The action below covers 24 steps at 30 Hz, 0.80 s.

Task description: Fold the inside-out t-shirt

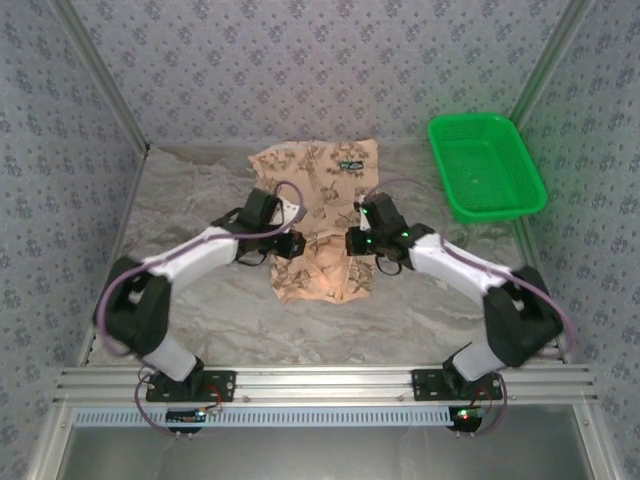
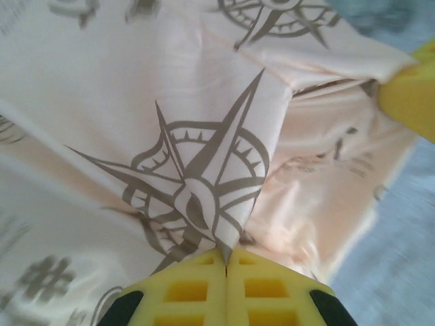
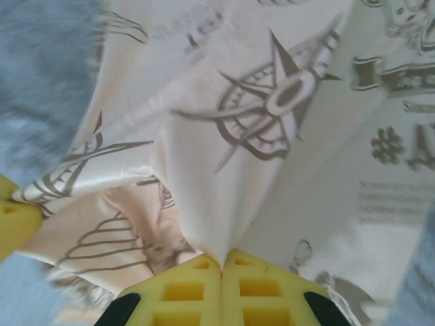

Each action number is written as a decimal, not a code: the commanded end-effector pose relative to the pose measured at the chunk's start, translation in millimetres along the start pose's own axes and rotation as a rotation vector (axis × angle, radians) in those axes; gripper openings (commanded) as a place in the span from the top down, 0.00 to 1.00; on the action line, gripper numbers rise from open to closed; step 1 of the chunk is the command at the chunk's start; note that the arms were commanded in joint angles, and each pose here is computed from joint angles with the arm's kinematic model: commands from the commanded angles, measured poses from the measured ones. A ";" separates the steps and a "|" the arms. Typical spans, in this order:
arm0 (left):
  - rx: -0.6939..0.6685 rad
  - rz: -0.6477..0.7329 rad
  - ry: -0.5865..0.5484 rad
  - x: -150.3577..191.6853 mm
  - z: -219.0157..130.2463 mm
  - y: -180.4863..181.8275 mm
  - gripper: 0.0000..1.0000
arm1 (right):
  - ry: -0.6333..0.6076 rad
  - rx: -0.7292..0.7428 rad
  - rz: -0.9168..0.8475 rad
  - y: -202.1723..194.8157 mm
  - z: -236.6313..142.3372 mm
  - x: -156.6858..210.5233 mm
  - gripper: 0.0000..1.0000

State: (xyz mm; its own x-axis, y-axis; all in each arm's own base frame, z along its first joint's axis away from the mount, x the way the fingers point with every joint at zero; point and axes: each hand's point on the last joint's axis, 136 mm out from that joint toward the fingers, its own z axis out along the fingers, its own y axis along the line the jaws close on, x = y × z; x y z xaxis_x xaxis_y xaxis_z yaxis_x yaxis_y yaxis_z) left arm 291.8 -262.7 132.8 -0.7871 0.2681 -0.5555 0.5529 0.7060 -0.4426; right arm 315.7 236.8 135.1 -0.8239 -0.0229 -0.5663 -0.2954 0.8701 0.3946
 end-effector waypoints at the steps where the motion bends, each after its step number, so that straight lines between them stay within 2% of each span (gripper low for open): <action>1: 0.102 -0.041 0.091 41.1 -29.8 -26.6 1.00 | 0.155 -0.045 -0.004 -7.4 -18.1 48.3 1.00; 4: 0.088 -0.060 0.187 72.7 -24.0 -16.2 1.00 | 0.150 0.109 0.032 -46.6 -15.8 50.2 0.92; 6: 0.092 -0.103 0.243 77.7 -13.8 -8.0 1.00 | 0.146 0.127 0.019 -54.7 -6.5 42.6 0.92; 8: 0.076 -0.151 0.263 74.4 -1.9 1.2 0.90 | 0.157 0.146 -0.015 -59.1 8.2 36.6 0.91; 10: 0.025 -0.177 0.266 70.5 11.5 14.8 0.87 | 0.183 0.169 -0.031 -62.7 20.0 33.2 0.89; 11: 0.015 -0.178 0.258 67.2 15.4 17.8 0.86 | 0.199 0.198 -0.031 -65.9 22.7 35.2 0.86; 13: 0.021 -0.168 0.210 56.1 16.9 16.8 0.81 | 0.211 0.235 -0.055 -64.8 21.4 40.0 0.71; 15: 0.016 -0.119 0.148 43.2 10.0 9.9 0.69 | 0.212 0.248 -0.097 -57.1 12.6 47.0 0.65; 18: 0.032 -0.009 0.070 27.4 -4.5 -12.8 0.60 | 0.196 0.274 -0.128 -46.0 -10.6 57.2 0.58; 22: 0.124 0.098 0.068 25.2 2.9 -54.3 0.46 | 0.162 0.232 -0.103 -34.3 -33.9 67.4 0.59; 24: 0.141 0.110 0.096 26.7 16.8 -63.4 0.44 | 0.153 0.150 -0.093 -26.1 -31.6 71.3 0.62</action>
State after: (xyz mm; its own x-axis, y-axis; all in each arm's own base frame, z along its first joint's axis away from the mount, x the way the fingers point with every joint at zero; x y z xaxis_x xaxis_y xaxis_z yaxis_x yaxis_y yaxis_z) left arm 238.8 -289.3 130.3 -0.7732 0.3778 -0.5094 0.6197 0.6208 -0.4802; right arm 262.1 205.2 120.6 -0.8344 -0.1877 -0.5181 -0.3329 0.9210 0.2024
